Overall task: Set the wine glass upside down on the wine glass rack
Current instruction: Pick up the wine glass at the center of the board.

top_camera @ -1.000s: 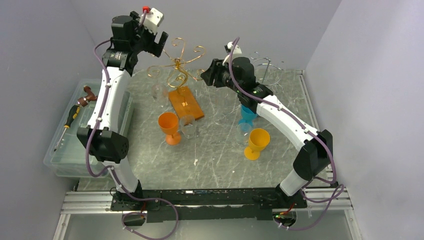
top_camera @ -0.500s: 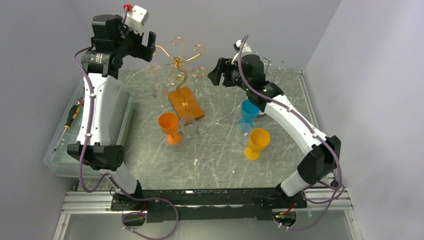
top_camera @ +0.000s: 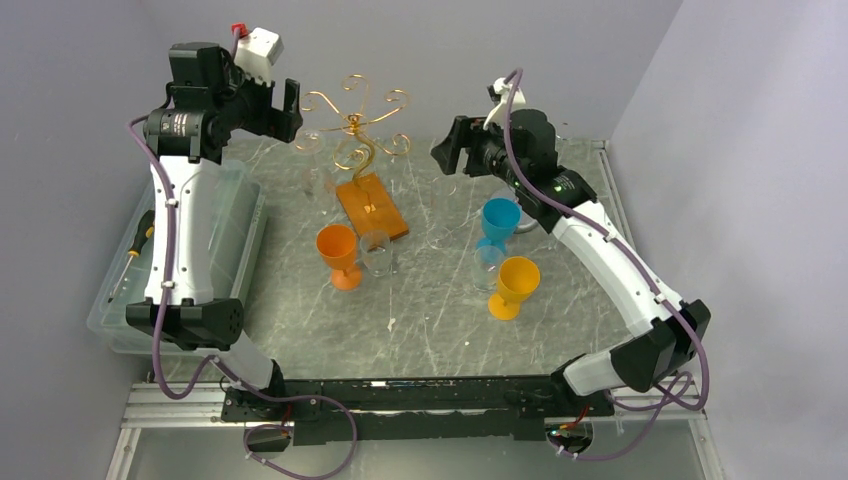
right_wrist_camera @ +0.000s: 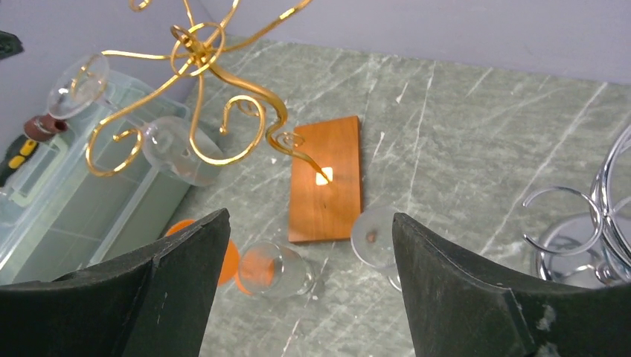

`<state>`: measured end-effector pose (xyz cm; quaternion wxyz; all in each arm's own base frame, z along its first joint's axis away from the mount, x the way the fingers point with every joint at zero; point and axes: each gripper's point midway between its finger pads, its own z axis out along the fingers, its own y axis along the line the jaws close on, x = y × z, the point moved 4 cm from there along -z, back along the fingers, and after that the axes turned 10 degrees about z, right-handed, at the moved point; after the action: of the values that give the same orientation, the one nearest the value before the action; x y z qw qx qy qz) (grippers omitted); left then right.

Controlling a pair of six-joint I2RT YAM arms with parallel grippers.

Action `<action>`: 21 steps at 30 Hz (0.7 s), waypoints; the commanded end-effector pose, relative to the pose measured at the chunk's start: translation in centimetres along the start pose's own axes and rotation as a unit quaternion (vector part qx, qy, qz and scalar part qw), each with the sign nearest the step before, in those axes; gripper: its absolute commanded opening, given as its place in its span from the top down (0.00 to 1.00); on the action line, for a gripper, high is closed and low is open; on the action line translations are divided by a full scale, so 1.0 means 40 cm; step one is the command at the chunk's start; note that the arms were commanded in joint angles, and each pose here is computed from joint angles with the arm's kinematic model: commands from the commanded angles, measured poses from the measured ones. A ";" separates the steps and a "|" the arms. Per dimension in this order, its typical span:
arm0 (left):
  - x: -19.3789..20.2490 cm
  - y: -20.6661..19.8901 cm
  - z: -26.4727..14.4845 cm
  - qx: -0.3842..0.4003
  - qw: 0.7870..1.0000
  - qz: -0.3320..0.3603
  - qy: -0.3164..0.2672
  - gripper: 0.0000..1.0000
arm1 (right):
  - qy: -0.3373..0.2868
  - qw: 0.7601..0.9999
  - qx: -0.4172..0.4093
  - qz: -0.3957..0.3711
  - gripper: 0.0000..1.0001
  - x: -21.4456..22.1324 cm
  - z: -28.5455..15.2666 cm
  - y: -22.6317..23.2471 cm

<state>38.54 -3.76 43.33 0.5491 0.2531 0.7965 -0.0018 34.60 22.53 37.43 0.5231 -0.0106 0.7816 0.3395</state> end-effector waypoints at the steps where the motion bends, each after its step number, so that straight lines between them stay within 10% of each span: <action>1: -0.030 -0.011 -0.046 0.010 1.000 -0.017 -0.014 0.01 | -0.008 1.000 -0.004 -0.026 0.17 -0.017 -0.058 0.041; 21: -0.004 -0.061 -0.218 0.004 0.999 -0.053 0.002 0.00 | 0.170 0.979 -0.052 -0.104 0.39 0.449 0.087 0.264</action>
<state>31.64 -3.43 45.76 0.5428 0.2169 0.8109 -0.0281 24.26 37.35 26.55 0.3869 -0.1906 0.8499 0.3027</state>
